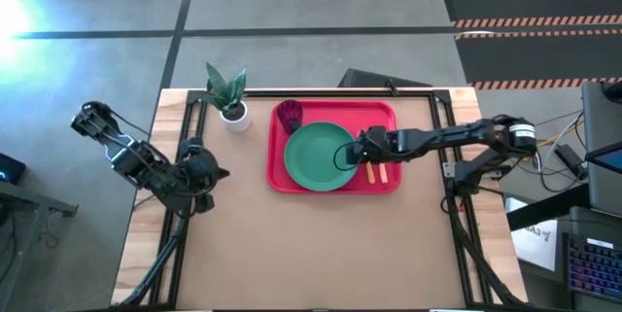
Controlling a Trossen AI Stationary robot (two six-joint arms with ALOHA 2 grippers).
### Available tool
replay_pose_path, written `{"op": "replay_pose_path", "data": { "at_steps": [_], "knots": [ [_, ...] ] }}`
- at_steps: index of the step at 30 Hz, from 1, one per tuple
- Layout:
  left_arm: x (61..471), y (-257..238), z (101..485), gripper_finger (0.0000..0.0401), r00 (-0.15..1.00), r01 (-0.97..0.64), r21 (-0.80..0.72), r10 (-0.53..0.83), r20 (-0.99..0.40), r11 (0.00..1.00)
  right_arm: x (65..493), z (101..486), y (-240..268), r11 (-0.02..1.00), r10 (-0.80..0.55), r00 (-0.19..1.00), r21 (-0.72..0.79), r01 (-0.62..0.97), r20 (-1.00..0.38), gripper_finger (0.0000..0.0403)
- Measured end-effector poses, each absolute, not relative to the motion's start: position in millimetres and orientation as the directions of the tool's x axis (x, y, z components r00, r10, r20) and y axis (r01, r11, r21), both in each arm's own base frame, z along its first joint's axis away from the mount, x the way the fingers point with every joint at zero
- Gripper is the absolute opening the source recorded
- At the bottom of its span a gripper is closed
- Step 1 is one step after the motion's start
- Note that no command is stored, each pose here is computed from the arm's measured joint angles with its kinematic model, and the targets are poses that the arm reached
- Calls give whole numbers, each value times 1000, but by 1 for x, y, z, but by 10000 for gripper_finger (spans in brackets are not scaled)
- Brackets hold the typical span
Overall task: Pick and place plate/cup/fork/spoon on tray
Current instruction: Move the red tray to the center of the table
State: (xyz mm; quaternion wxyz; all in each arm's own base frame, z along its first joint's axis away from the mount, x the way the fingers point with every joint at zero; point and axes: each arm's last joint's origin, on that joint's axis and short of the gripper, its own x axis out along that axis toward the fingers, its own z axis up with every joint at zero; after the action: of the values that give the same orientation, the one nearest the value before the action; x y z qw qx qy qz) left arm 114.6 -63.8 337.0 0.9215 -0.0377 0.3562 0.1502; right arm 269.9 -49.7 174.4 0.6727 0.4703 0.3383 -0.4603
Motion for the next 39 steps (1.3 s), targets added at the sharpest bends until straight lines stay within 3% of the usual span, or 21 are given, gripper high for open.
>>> {"op": "replay_pose_path", "data": {
  "at_steps": [9,17,21,26,29,34,39],
  "knots": [
    [111,-58,353,0,750,-288,163,328,-574,944,272,302,-21,459,-537,633,436,774,-558,72],
    [105,-54,366,0,780,-348,-46,262,-568,936,254,401,11,732,-465,823,382,564,-325,61],
    [100,-50,371,0,802,-398,-181,245,-544,900,244,433,24,842,-326,905,352,409,-273,61],
    [96,-48,372,0,808,-355,-126,236,-540,926,237,457,37,922,-128,969,335,195,-213,61],
    [93,-45,377,0,820,-352,-152,226,-526,923,234,463,48,965,78,976,262,-22,-202,61],
    [87,-41,394,0,881,-245,-97,181,-437,965,229,464,60,900,425,882,195,-390,-201,61],
    [80,-36,417,0,963,-73,46,82,-256,996,211,464,57,881,469,848,194,-431,-249,61]
  ]
}}
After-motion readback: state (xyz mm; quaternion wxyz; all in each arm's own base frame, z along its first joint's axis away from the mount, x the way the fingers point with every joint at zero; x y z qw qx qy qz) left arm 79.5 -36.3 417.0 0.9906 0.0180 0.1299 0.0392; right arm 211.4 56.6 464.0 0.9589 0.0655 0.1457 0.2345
